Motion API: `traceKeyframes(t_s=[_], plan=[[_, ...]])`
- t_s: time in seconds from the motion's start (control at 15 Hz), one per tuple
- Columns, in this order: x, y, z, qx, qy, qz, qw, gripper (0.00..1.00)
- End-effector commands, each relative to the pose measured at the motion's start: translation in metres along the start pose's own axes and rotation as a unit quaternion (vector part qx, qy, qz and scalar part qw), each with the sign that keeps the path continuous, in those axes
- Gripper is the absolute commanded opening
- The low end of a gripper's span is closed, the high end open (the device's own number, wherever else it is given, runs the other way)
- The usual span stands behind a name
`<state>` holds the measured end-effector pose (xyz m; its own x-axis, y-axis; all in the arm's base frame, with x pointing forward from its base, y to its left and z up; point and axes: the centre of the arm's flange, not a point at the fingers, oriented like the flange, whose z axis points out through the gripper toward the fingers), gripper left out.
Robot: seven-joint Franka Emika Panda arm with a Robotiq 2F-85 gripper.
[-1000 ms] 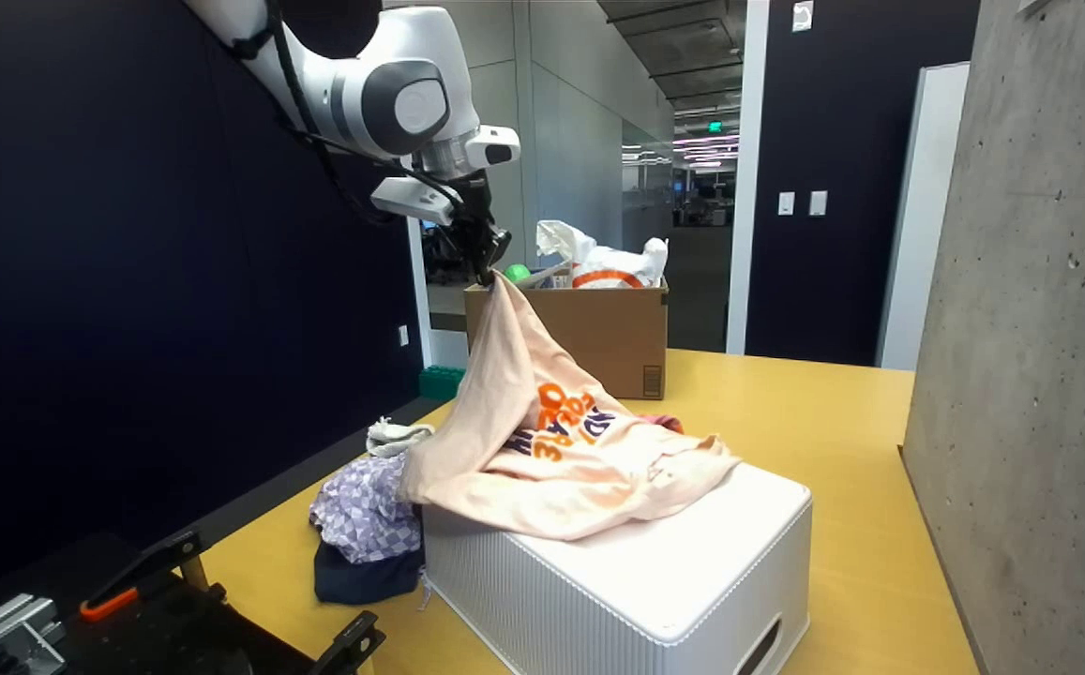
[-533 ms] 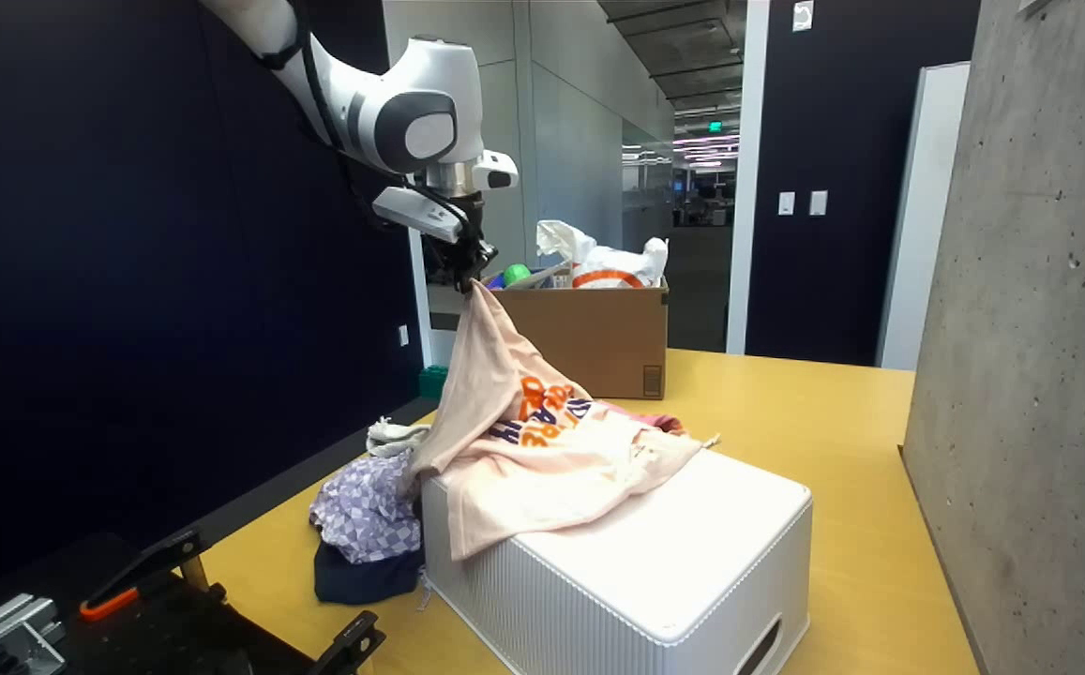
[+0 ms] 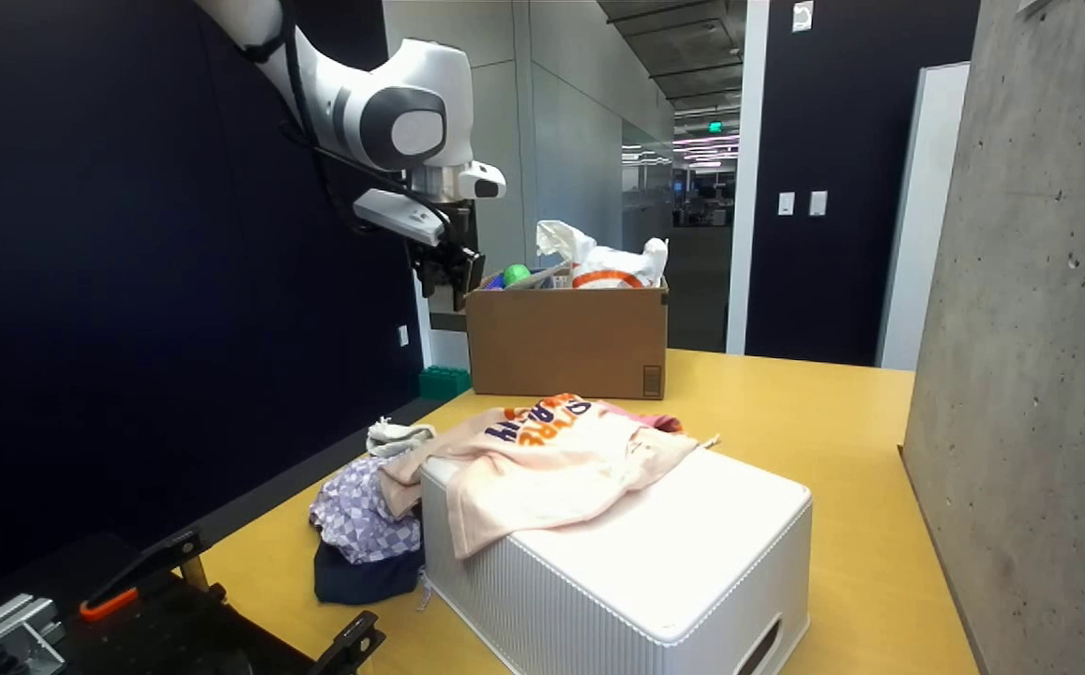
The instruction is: Spread out the shirt on top of the basket
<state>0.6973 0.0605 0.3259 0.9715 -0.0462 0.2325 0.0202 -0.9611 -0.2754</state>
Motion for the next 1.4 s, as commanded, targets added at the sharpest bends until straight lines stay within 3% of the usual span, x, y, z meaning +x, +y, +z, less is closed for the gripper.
traceKeyframes(t_s=[0.0,0.27,0.67,1.07,1.33], plan=[[-0.080,0.001,-0.036,-0.009,-0.034,0.046,0.9983,0.96],[-0.134,0.046,-0.045,-0.017,-0.039,0.111,0.9930,1.00],[-0.201,0.145,-0.064,-0.043,-0.032,0.230,0.9716,1.00],[-0.205,0.232,-0.073,-0.072,-0.036,0.305,0.9490,1.00],[-0.212,0.262,-0.060,-0.080,-0.051,0.328,0.9398,1.00]])
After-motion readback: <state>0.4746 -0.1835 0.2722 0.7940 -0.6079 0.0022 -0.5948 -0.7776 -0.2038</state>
